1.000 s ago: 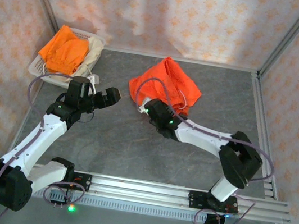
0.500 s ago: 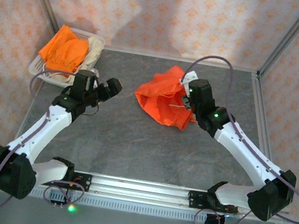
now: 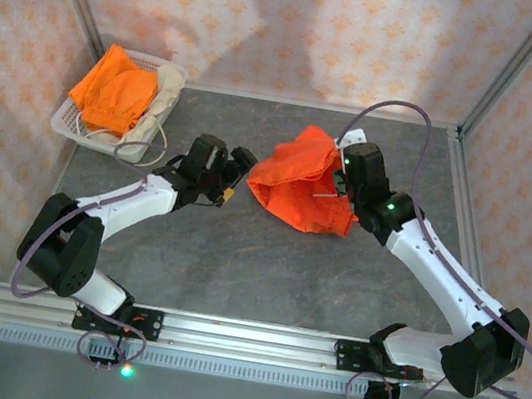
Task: Fold and stack the shorts
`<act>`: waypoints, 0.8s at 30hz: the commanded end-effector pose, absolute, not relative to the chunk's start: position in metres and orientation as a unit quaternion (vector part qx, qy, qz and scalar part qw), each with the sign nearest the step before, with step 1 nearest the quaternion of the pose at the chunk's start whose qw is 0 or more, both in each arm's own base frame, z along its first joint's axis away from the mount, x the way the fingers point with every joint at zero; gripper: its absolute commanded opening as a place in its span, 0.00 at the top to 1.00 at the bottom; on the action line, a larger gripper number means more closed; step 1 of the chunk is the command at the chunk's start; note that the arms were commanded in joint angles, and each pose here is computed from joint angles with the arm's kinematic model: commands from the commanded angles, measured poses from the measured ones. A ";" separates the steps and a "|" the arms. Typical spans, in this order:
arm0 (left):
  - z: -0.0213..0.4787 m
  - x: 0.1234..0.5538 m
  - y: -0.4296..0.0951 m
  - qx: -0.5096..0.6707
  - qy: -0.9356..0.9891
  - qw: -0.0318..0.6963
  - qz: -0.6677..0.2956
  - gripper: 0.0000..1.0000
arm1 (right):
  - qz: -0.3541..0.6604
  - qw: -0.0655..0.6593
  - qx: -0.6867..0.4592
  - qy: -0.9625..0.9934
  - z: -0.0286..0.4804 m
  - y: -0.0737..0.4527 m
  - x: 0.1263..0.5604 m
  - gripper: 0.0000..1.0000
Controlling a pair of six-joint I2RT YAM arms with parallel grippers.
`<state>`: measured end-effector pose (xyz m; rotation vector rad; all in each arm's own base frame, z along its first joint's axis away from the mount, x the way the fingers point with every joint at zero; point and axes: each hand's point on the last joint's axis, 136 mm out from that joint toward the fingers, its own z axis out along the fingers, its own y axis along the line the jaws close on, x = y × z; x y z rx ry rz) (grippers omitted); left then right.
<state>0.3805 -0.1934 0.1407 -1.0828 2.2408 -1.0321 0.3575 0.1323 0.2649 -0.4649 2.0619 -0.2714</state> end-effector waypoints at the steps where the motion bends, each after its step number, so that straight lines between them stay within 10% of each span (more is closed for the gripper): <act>1: 0.159 0.399 -0.198 -0.452 0.746 0.228 -0.432 0.00 | -0.098 0.505 -0.161 0.842 0.275 0.127 0.354 1.00; 17: 0.117 0.421 -0.235 -0.513 0.721 0.132 -0.447 0.12 | -0.080 0.506 -0.158 0.844 0.263 0.129 0.350 1.00; 24: 0.105 0.441 -0.249 -0.506 0.730 0.120 -0.443 0.63 | -0.064 0.527 -0.146 0.835 0.281 0.126 0.344 1.00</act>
